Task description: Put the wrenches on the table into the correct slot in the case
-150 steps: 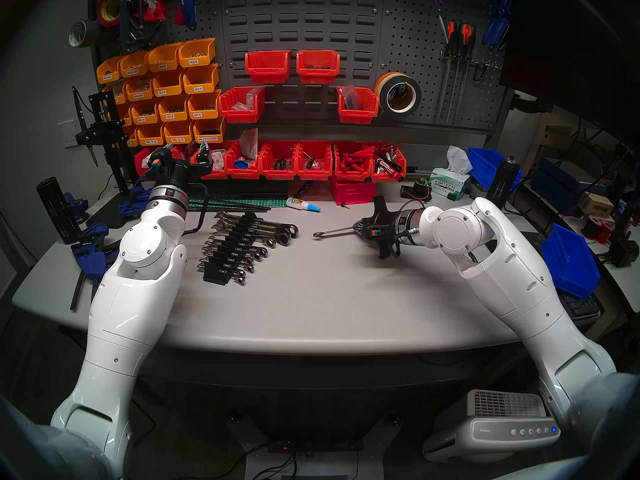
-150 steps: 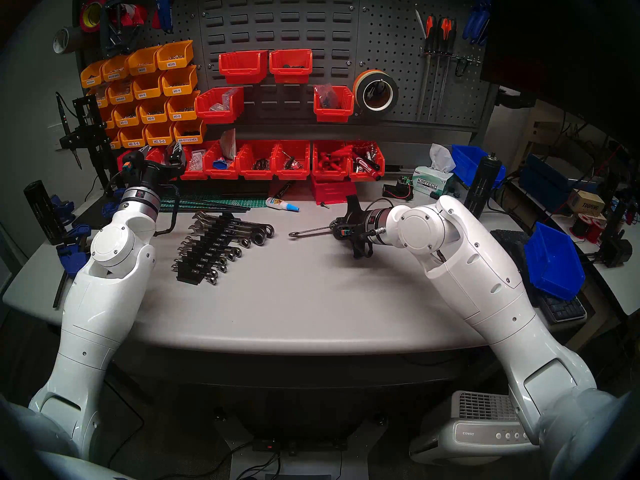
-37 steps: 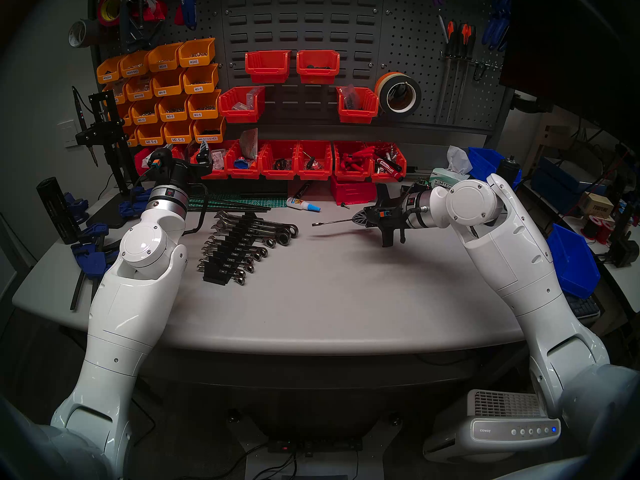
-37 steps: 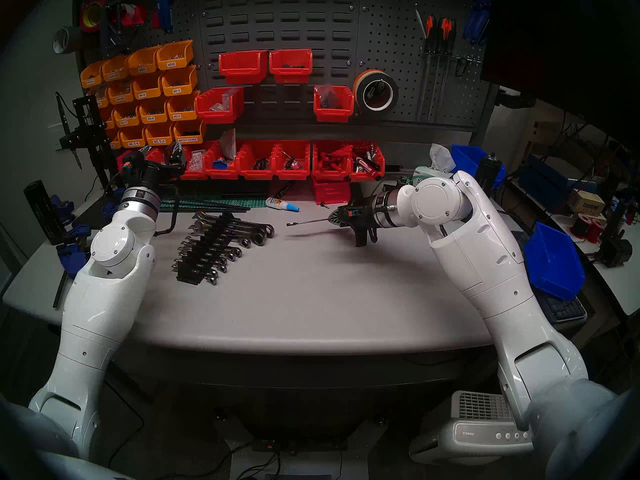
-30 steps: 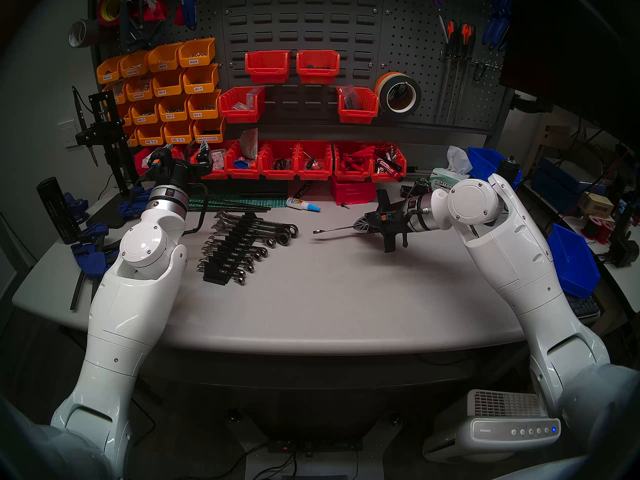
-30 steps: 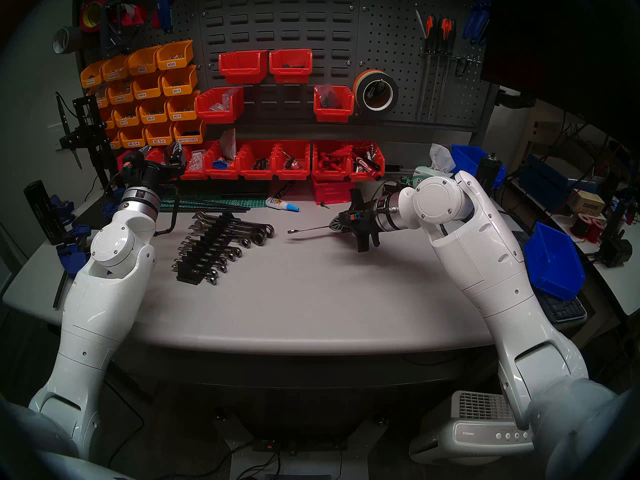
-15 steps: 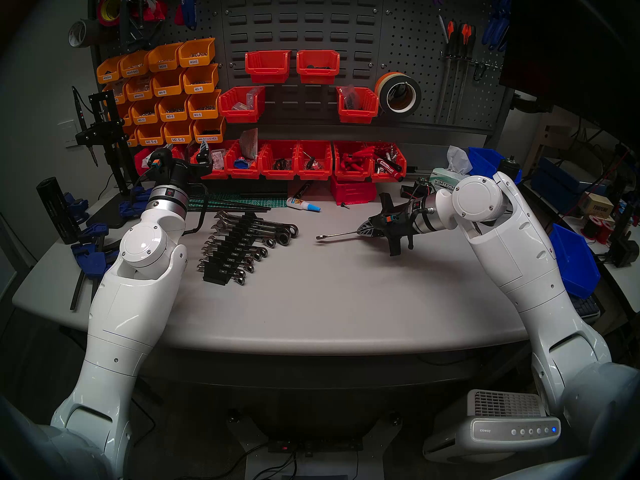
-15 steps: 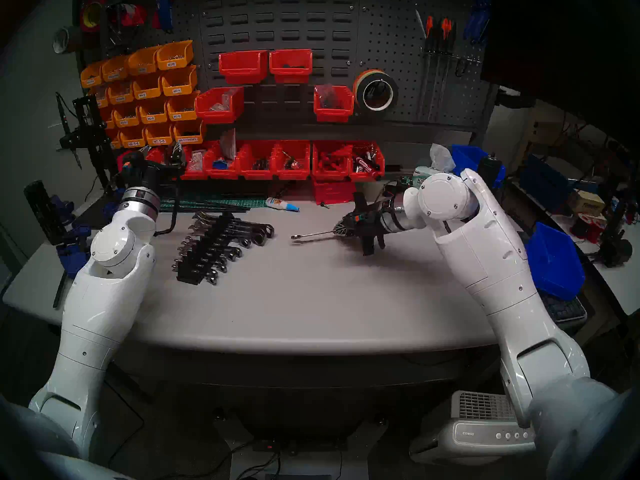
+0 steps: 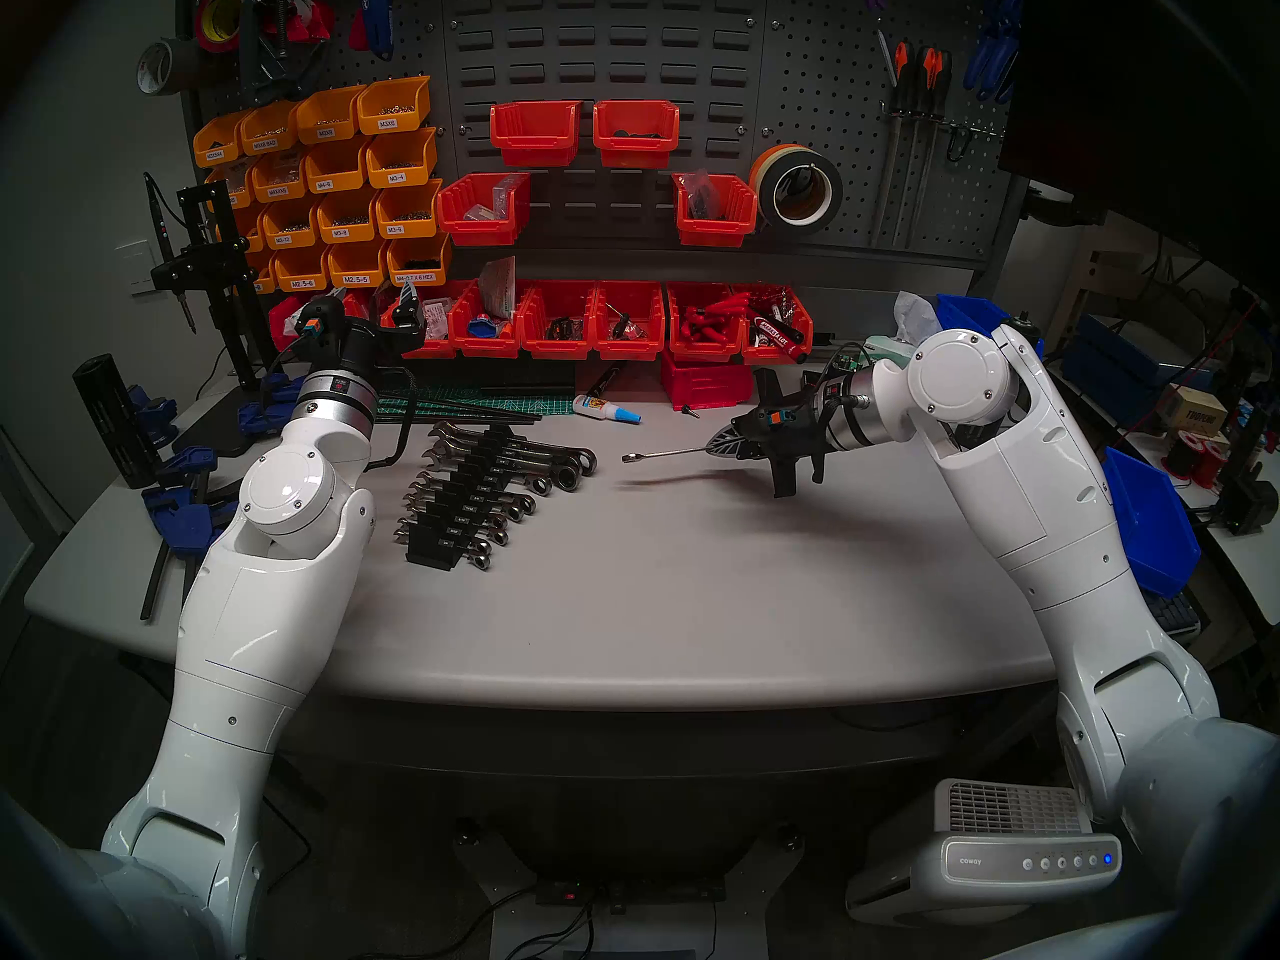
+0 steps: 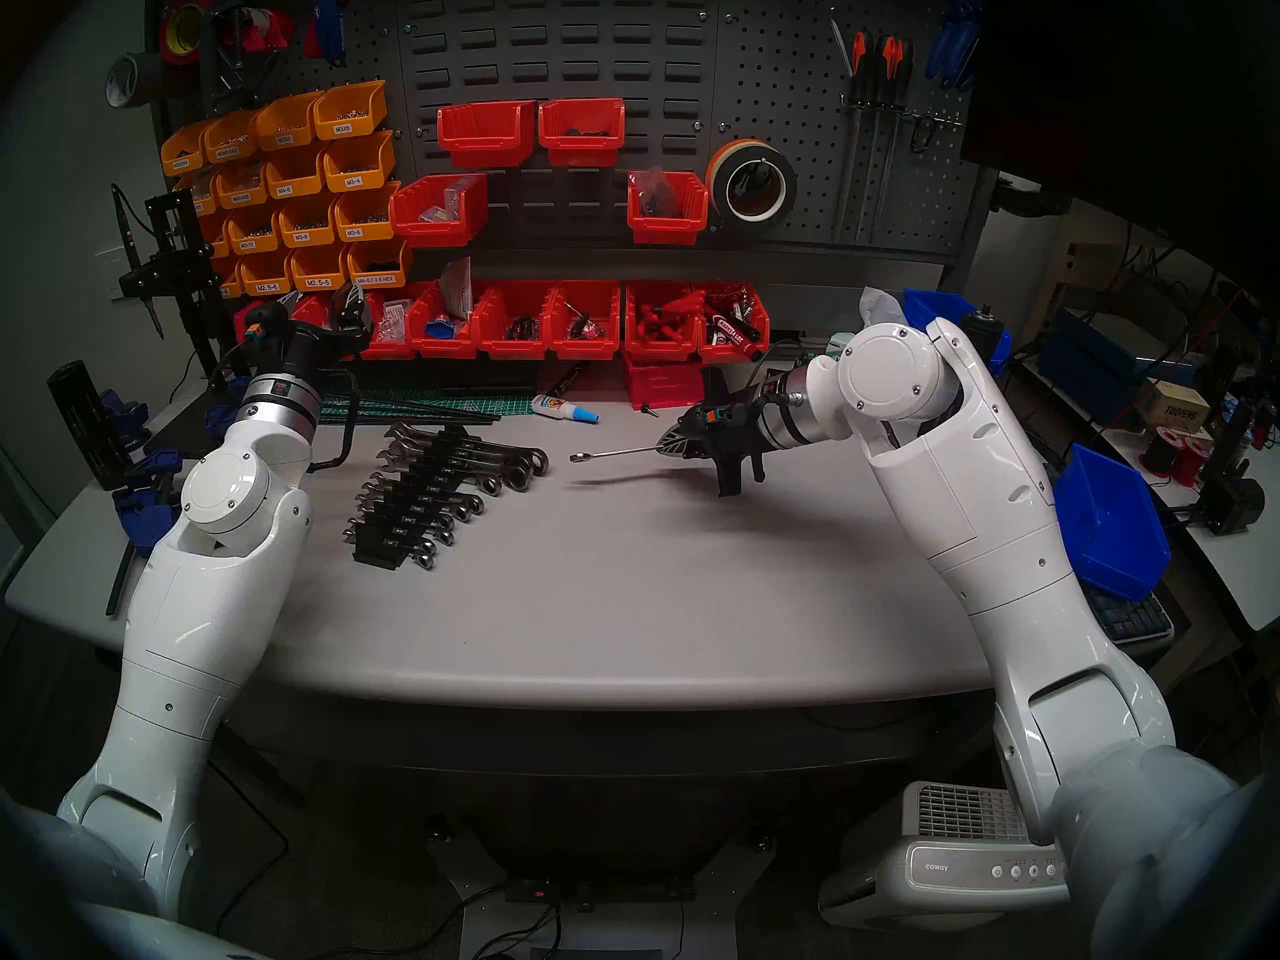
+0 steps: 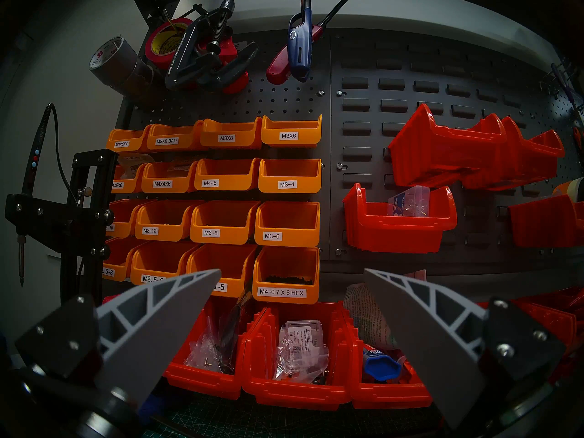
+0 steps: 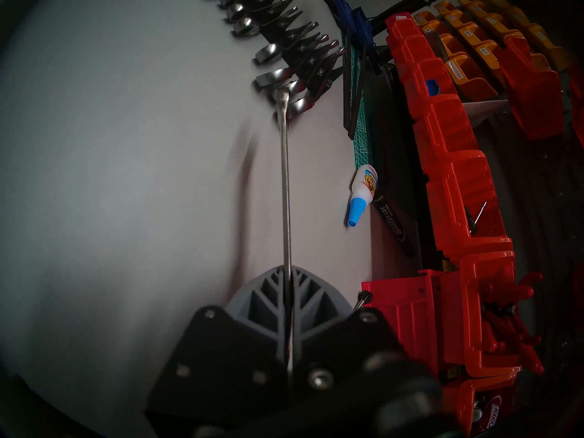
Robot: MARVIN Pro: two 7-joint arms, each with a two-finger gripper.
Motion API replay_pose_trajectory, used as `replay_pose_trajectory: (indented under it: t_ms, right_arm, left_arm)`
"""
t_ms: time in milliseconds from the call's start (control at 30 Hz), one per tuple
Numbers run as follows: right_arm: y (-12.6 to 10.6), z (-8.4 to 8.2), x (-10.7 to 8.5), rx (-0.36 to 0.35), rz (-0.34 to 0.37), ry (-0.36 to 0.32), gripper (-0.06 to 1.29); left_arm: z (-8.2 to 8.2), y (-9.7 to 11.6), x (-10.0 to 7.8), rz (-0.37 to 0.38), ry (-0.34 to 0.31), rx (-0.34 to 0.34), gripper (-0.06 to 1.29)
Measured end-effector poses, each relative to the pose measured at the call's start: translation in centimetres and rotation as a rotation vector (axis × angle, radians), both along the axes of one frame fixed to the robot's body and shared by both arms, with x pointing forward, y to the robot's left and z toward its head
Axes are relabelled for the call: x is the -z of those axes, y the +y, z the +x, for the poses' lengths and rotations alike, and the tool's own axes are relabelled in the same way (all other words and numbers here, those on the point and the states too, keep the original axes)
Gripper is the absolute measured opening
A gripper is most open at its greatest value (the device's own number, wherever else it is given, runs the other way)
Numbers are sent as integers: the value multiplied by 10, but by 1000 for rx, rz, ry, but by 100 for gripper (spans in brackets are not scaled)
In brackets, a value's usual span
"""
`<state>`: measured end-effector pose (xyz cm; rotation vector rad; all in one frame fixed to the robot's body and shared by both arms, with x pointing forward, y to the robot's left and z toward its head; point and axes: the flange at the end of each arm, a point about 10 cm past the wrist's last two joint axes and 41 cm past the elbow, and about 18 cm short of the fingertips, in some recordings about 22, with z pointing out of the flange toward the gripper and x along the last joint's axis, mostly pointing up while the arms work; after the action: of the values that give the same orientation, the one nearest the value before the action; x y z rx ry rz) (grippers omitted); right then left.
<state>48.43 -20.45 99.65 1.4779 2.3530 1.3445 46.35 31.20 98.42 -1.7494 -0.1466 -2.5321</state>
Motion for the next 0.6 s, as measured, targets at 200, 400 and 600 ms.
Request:
replay_pose_trajectory:
  t_ms: [200, 400, 600]
  right_arm:
    - [-3, -3, -4, 0, 27, 61, -4]
    - [-11, -3, -9, 46, 110, 127, -4]
    - [-15, -2, -12, 84, 168, 165, -4]
  left_arm:
    - [0, 0, 0, 0, 0, 0, 123]
    - [0, 0, 0, 0, 0, 0, 124]
    - [0, 0, 0, 0, 0, 0, 124]
